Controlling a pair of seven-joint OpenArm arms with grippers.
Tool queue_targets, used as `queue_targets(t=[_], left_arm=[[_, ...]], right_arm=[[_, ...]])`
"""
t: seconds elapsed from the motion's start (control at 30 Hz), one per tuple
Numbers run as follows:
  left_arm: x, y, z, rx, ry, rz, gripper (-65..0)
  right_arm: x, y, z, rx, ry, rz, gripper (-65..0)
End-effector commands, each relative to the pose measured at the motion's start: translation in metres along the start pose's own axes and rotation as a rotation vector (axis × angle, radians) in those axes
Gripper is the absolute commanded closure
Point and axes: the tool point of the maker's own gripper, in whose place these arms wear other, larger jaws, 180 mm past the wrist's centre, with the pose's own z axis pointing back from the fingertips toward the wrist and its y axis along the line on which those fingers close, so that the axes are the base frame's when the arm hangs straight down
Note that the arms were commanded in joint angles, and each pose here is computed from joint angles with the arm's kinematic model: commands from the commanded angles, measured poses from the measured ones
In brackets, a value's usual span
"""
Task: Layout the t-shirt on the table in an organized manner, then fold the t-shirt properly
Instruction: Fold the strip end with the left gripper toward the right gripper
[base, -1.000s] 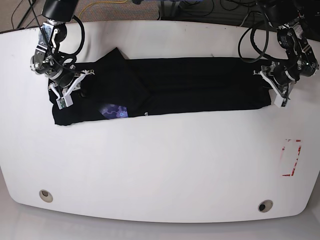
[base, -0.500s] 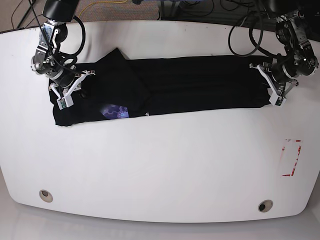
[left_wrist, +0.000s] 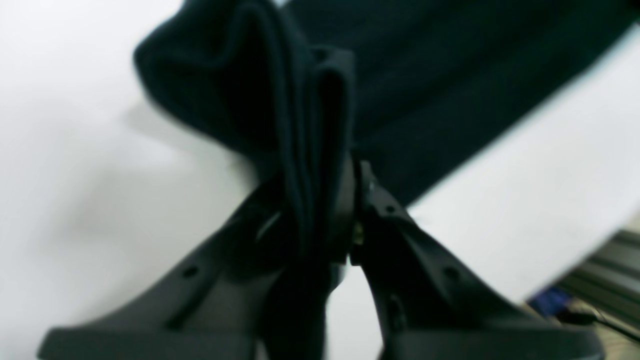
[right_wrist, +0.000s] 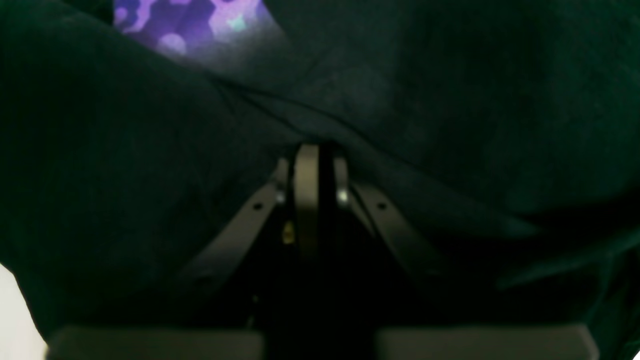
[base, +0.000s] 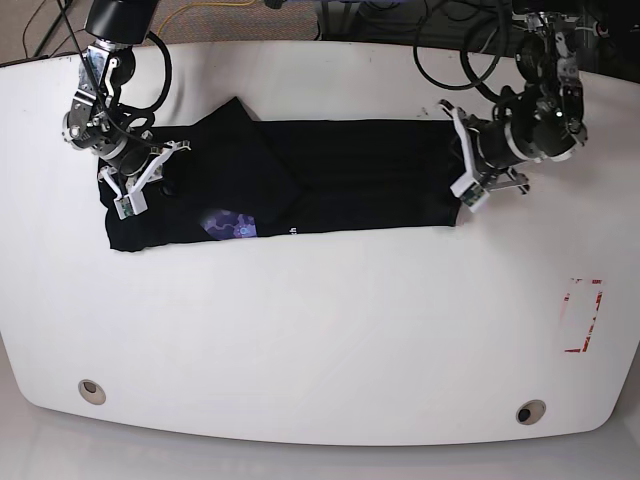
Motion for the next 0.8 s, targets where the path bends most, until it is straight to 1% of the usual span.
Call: queue_targets(t=[0.0,0.13,0.27,0.4,0.53,0.77], left_arm=[[0.035,-0.009,-0.003,-0.028,-0.092,-0.045,-1.4],[0.065,-0.031,-0.015,-0.083,-0.156,-0.065,-1.5],[0.089,-0.046,-0.021,-0.120,-0.215,-0.067,-1.7],[0.106,-0.057,-0.030,-0.159,-0.249,-0.035,-1.7],[0.105,-0.070,-0.046,-0.207,-0.231,0.014,-1.7],[0.107,-0.073,-0.063,-0.201,-0.185,-0.001,-1.7]], right_arm=[[-0.030,-0.006,0.002,-0.033,0.144,0.026,-3.6],[-0.029,-0.005,0.001,-0.031,0.142,0.026,-3.6],[-0.029,-0.005,0.001,-0.031,0.142,0.026,-3.6],[-0.029,-0.005,0.001,-0.031,0.142,0.026,-3.6],[-0.029,-0.005,0.001,-0.031,0.142,0.026,-3.6],[-0.030,-0.005,0.001,-0.032,0.143,0.025,-3.6]])
